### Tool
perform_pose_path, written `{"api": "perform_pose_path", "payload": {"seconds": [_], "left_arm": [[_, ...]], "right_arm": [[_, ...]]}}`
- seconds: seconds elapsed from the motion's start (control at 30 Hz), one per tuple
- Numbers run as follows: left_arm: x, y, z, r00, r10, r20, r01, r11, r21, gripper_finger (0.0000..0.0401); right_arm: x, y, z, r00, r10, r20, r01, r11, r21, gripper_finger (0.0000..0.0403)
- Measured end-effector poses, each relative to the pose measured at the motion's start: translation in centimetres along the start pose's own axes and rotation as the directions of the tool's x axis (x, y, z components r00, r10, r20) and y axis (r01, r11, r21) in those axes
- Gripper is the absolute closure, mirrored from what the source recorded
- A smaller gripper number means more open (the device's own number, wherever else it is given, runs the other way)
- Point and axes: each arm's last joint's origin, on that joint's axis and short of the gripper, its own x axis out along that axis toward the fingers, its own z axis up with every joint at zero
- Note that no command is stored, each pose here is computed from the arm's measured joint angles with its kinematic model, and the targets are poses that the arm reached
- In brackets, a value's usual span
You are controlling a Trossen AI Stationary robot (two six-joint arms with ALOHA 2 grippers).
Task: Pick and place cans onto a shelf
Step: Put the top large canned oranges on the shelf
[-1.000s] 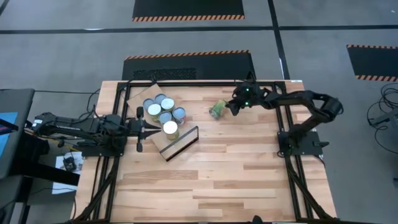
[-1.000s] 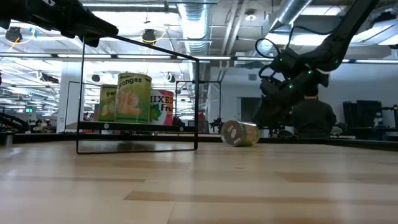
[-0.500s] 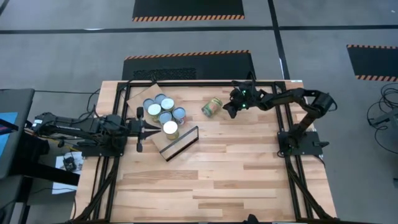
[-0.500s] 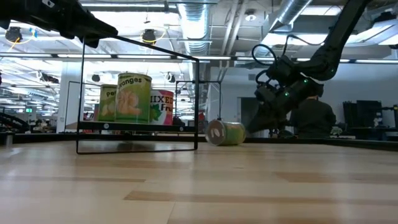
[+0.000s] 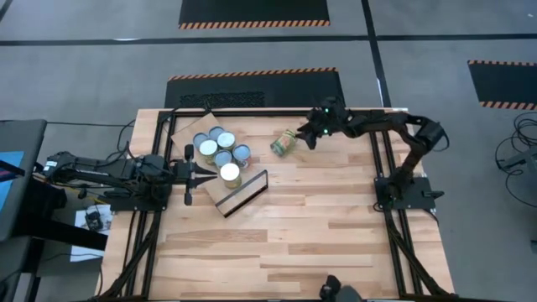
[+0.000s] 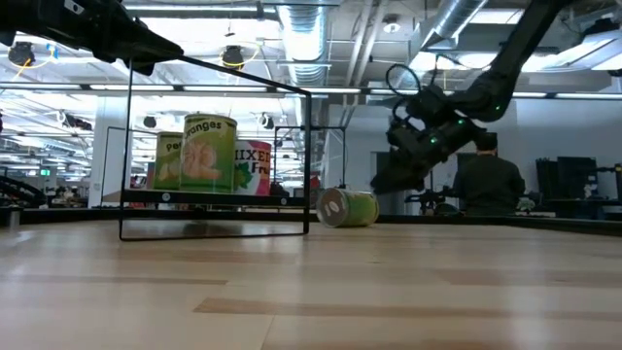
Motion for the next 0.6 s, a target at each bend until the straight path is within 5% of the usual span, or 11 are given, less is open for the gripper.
{"api": "perform_pose_path", "payload": {"seconds": [0.4,0.6], "left_arm": [[0.0,0.0,-0.1,1.000,-0.009,-0.010,0.010,1.000,0.010,0.0370],[0.0,0.0,-0.1,1.000,-0.010,-0.012,0.010,1.000,0.010,0.0370]], "right_arm": [[1.7,-2.2,-0.6,0.982,0.187,-0.030,-0.181,0.973,0.142,0.0230],[1.9,-2.2,-0.5,0.980,0.200,-0.017,-0.195,0.970,0.143,0.0292]]}}
